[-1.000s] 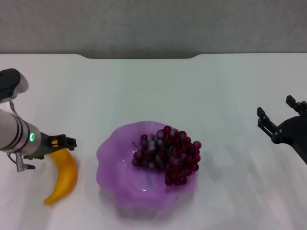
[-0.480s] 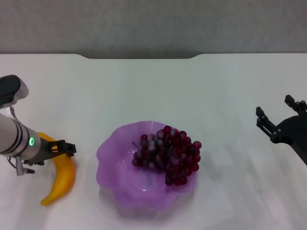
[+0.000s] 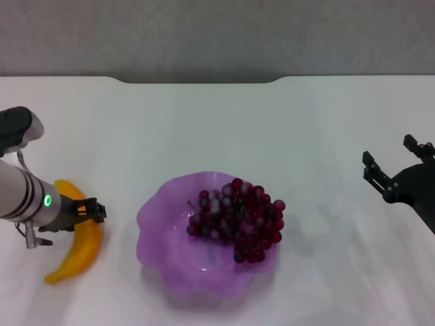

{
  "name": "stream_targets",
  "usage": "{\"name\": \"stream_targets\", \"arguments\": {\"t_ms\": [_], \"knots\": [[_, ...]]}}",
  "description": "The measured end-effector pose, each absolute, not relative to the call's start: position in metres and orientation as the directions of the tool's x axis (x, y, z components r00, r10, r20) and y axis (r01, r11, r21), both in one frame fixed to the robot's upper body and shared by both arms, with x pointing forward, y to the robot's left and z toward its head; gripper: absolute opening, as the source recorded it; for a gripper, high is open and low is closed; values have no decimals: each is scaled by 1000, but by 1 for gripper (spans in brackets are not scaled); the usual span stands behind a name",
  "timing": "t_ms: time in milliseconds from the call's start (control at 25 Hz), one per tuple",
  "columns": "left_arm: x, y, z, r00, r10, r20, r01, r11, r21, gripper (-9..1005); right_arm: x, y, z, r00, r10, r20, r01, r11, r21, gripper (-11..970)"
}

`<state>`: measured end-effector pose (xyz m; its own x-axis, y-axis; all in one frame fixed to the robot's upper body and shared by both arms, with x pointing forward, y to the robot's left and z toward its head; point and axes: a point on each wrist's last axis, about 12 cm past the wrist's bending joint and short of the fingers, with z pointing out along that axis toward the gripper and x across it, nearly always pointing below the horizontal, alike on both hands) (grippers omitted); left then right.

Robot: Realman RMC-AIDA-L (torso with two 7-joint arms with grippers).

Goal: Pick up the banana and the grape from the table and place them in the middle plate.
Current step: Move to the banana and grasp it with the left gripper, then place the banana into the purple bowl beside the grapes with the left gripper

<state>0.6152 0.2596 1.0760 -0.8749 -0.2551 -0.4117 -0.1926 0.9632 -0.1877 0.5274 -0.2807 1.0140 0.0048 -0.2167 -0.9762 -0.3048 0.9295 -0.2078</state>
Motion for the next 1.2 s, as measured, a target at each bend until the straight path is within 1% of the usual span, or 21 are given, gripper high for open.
{"name": "stream_targets", "arguments": {"t_ms": [160,400,600,640,680,720,960,1080,1200], "knots": [[615,261,1075,-871,-264,-415,-200,961,-193,639,527,-281,1014,3,-217,-976,-304,930,-207,818],[616,261,1080,-866,-255,-431,-188,963,-191,488,526,-281,1014,5,-214,-977,-302,931,-206,819],[615,260,1100,-849,-237,-472,-154,966,-208,487,525,-282,1013,2,-214,-977,-300,932,-205,819],[615,259,1108,-842,-227,-490,-138,968,-212,487,525,-282,1013,2,-214,-977,-300,932,-205,819],[612,257,1122,-834,-205,-513,-108,971,-214,487,525,-282,1013,2,-215,-977,-300,932,-205,819],[612,257,1122,-834,-205,-513,-108,971,-214,487,525,-282,1013,2,-215,-977,-300,931,-206,819],[591,252,1155,-835,-161,-526,-37,971,-238,488,525,-283,1012,-5,-218,-976,-301,931,-206,819],[579,240,1167,-833,-118,-541,23,969,-246,488,524,-283,1011,-8,-219,-976,-299,931,-207,819],[572,226,1174,-845,-59,-532,114,951,-287,488,524,-284,1011,-10,-221,-975,-297,932,-208,819]]}}
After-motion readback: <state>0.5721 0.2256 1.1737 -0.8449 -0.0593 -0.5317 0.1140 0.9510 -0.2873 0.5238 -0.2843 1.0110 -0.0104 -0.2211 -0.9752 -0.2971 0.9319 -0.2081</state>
